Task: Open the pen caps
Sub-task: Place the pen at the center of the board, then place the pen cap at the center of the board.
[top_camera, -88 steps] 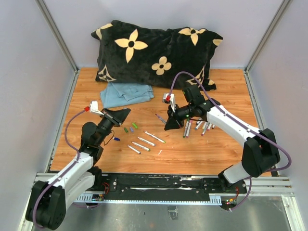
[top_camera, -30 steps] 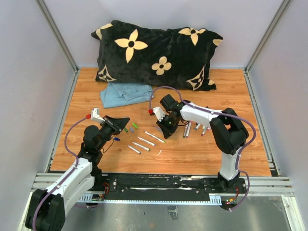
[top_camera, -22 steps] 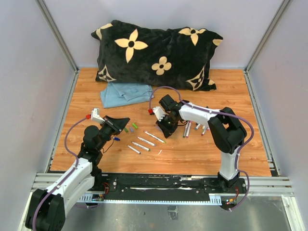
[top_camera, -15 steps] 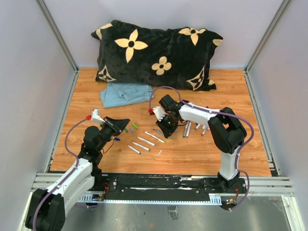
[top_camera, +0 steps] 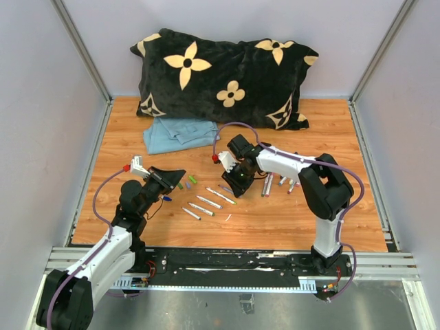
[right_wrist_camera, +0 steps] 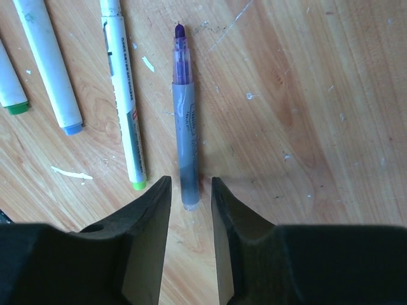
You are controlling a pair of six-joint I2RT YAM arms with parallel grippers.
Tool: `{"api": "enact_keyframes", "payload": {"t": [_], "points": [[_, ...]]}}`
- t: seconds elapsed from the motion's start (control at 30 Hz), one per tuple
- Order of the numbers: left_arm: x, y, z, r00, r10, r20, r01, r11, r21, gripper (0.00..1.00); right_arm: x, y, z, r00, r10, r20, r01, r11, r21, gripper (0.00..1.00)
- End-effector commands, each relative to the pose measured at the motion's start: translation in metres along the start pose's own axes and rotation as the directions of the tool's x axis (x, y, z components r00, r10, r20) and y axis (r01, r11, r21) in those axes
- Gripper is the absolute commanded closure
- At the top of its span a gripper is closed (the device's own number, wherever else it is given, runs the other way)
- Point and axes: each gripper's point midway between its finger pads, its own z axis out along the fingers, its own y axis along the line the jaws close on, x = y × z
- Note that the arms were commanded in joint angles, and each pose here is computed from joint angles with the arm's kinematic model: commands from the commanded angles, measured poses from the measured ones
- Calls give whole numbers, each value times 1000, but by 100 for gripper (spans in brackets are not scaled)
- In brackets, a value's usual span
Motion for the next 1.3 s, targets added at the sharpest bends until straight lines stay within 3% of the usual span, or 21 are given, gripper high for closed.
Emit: {"api": "enact_keyframes", "payload": {"t": [0.0, 0.53, 0.93, 1.07, 1.27], "points": [[0, -4, -1, 1000, -5, -1, 5, 1000, 25, 100, -20, 9, -24, 995, -65, 70, 64, 998, 11, 66], [18, -7, 13, 995, 0, -101, 1, 1000, 9, 100, -31, 16, -74, 965, -190, 183, 192, 981, 2, 58], [49, -9, 36, 989, 33, -143, -43, 997, -61, 100, -31, 8, -106, 947, -157, 279, 176, 983, -43, 57], [56, -4, 46, 988, 31, -150, -51, 990, -130, 100, -31, 5, -111, 944, -144, 295, 165, 985, -46, 57], [61, 19, 65, 989, 23, -143, -70, 938, -339, 100, -30, 0, -115, 943, -129, 307, 150, 988, -45, 57]]}}
